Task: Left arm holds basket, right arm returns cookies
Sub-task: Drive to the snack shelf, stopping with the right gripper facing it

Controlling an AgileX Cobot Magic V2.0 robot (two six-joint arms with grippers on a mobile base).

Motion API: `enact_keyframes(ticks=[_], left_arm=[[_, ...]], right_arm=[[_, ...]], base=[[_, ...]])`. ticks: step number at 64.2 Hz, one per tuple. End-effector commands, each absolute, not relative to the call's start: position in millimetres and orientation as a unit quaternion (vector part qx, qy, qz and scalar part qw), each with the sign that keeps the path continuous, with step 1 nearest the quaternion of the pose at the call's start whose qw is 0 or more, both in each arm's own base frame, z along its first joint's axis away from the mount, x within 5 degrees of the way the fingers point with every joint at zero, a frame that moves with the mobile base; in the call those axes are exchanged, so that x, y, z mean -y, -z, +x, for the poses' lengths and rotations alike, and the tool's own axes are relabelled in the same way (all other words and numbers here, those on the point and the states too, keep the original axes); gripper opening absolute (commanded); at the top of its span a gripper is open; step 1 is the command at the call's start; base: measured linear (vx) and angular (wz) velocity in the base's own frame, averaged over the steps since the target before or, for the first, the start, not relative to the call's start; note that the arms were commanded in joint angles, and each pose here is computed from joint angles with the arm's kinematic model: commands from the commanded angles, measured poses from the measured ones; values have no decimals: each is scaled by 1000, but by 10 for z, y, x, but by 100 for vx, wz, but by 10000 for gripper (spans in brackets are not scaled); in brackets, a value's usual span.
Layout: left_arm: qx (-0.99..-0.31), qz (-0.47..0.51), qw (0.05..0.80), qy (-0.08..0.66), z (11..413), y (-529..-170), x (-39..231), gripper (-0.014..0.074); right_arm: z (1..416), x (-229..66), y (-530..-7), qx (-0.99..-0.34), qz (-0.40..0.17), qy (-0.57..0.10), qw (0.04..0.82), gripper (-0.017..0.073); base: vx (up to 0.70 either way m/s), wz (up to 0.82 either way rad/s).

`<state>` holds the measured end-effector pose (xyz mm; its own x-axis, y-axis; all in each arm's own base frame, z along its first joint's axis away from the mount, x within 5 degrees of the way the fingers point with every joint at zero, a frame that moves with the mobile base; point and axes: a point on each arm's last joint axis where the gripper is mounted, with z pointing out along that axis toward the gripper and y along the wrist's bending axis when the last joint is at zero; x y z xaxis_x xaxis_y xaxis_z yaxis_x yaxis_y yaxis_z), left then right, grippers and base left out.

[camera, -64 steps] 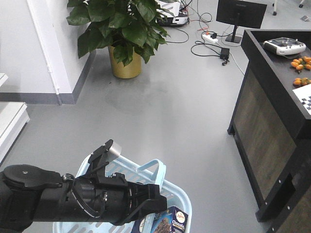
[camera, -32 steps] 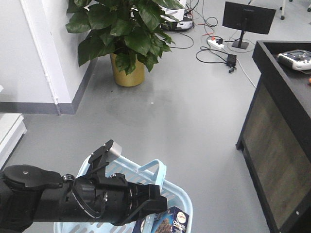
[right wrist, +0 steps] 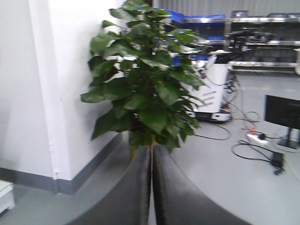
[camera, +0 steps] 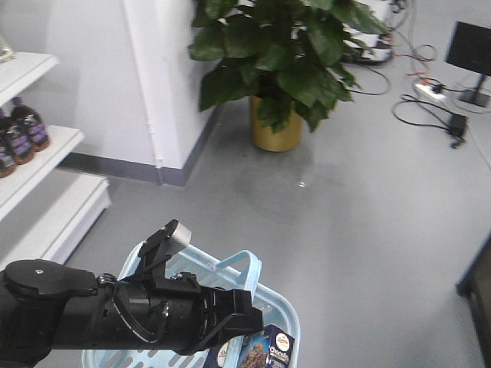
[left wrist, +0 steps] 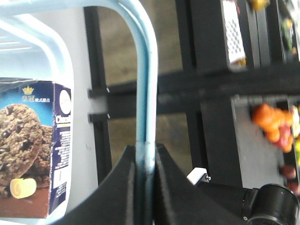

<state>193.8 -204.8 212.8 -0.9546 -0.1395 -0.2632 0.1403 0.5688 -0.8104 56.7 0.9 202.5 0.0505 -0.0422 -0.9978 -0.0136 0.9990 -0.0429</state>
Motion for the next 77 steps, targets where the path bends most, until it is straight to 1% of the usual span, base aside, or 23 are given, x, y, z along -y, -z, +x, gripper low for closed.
enact_keyframes(ticks=[1, 39, 77], left_arm=[[-847, 0, 161, 507, 1932, -2360, 2082, -6], [-847, 0, 161, 507, 1932, -2360, 2082, -6], [-847, 0, 161, 507, 1933, -2360, 2082, -6]], right_arm=[[552, -9, -2092, -657, -21, 12, 753, -8], [552, -9, -2091, -658, -21, 12, 753, -8], [552, -9, -2091, -658, -21, 12, 753, -8]], base=[[24, 51], [21, 51], [18, 68]])
